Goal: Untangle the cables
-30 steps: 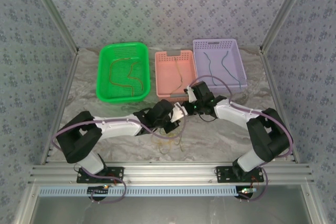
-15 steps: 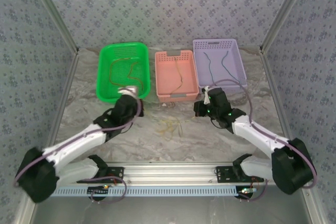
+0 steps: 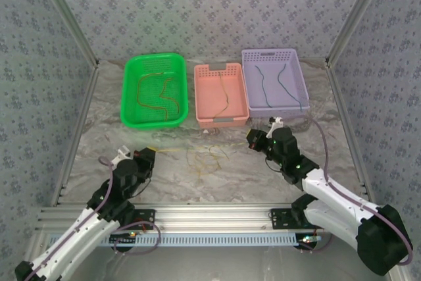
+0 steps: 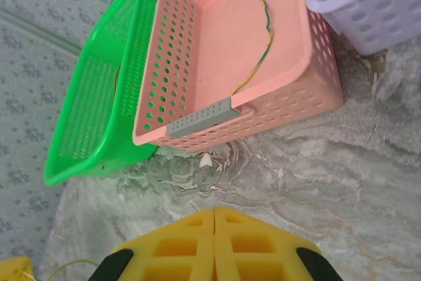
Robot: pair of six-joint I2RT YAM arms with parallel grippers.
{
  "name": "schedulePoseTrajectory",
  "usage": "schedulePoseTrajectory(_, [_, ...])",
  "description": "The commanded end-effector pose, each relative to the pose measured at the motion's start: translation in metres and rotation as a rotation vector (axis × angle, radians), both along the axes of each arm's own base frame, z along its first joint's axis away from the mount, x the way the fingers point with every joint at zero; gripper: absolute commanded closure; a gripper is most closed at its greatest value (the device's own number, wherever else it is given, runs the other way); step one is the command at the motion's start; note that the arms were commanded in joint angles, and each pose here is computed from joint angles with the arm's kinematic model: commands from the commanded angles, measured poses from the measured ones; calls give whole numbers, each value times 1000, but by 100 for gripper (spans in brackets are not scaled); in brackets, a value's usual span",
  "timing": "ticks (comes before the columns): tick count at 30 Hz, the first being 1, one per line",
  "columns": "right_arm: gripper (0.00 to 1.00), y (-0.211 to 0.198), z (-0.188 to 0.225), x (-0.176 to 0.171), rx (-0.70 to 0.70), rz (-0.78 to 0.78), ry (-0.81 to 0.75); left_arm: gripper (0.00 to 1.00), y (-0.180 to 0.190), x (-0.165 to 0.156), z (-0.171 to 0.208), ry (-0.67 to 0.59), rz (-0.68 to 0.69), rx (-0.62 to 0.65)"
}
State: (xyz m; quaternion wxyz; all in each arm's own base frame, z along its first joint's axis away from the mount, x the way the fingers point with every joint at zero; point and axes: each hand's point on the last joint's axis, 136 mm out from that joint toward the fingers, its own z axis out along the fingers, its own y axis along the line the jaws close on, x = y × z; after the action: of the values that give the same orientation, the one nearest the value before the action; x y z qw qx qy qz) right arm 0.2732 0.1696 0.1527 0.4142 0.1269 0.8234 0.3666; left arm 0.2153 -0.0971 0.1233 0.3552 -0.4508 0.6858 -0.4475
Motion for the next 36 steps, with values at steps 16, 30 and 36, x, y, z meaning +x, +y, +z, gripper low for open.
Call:
schedulePoseTrajectory(16, [100,17,75,21,-274,-8,-143,58,27,0,23,-9,46,228])
schedulePoseTrajectory(30, [100,73,106,27,-593,305,-153,30,-172,-3,144,-562,-861,797])
schedulePoseTrajectory(36, [100,78,107,22,-602,360,-142,25,-213,1,102,-475,-953,853])
